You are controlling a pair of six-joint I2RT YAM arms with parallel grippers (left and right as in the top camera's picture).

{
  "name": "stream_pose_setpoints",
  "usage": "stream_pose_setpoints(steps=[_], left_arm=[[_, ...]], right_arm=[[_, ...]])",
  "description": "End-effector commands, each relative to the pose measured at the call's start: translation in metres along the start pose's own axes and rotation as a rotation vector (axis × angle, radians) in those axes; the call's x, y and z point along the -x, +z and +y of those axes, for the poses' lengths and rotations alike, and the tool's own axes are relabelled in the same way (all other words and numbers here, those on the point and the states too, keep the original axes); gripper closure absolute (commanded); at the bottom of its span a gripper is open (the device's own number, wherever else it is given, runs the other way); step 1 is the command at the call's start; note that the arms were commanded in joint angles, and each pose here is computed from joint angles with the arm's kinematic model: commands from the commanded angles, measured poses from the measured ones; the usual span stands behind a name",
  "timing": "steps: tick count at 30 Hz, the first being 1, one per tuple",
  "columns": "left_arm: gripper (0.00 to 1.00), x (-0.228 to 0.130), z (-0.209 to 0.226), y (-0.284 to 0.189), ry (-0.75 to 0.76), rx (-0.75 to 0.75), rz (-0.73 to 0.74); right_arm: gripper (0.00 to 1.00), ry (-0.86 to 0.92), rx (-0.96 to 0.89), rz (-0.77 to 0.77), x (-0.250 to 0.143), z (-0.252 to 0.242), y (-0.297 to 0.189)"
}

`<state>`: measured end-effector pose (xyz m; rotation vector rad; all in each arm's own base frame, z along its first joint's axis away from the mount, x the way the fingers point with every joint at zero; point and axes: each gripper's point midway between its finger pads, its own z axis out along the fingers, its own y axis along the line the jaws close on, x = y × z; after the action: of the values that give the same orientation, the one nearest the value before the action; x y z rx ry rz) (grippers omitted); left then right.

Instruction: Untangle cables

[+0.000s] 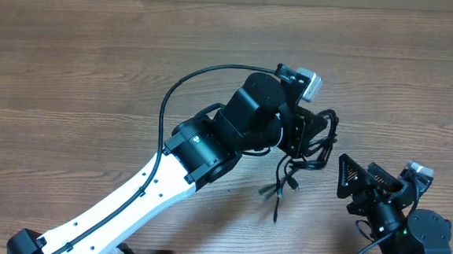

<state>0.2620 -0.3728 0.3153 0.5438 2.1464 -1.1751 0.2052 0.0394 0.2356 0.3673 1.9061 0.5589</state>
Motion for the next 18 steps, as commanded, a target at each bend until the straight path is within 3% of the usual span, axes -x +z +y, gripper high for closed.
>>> stream_pose_setpoints(steps=[1,6,18], left_arm=[[0.96,0.017,-0.001,-0.006,-0.001,0.019,-0.061],[0.96,0.013,-0.008,-0.006,0.000,-0.019,-0.040],[0.96,0.001,-0.032,-0.003,0.023,-0.096,0.000]], right_arm=[[0.21,-0.112,0.056,0.014,-0.002,0.011,-0.002],[0.21,-0.191,0.105,0.036,-0.007,0.019,-0.003],[0.21,-0.151,0.020,0.024,-0.008,0.000,0.004]])
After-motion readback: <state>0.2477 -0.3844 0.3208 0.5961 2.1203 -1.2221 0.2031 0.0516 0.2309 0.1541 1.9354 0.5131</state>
